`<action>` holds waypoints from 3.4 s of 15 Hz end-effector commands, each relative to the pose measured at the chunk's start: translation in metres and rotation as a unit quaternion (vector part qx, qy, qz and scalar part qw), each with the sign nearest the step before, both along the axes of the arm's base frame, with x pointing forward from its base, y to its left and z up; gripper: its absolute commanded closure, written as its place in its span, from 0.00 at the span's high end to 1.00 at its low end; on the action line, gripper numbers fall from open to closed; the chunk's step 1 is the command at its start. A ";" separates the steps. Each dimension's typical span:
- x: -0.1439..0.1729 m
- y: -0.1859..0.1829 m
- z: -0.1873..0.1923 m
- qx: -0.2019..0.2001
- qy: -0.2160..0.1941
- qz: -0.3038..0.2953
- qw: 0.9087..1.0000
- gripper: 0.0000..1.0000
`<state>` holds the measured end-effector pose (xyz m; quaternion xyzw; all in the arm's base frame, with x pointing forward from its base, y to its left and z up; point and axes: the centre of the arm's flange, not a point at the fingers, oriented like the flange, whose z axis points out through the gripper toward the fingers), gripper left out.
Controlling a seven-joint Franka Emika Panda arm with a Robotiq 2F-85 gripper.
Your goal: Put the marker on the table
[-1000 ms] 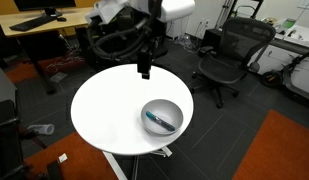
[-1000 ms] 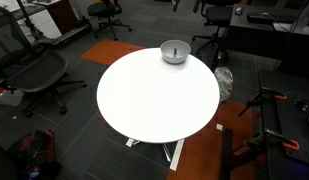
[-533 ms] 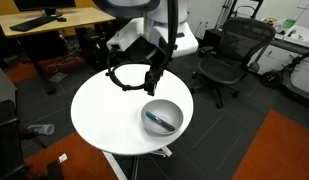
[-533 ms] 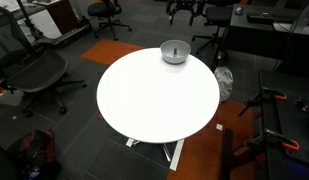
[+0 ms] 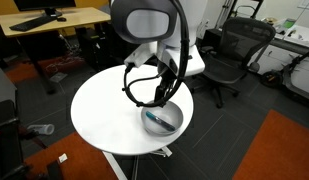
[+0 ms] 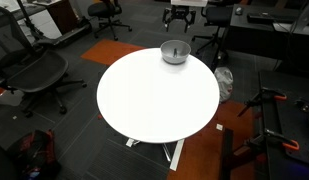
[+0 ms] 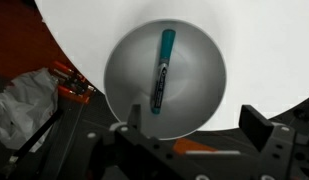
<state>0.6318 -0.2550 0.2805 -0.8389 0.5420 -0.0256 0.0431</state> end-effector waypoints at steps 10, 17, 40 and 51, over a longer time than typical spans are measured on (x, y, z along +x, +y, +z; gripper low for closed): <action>0.021 -0.027 -0.057 -0.005 0.032 -0.042 0.999 1.00; 0.027 -0.027 -0.086 -0.002 0.049 -0.040 0.998 1.00; 0.038 -0.023 -0.141 0.007 0.092 -0.033 0.995 0.27; 0.040 0.007 -0.066 -0.012 0.052 -0.015 0.998 0.05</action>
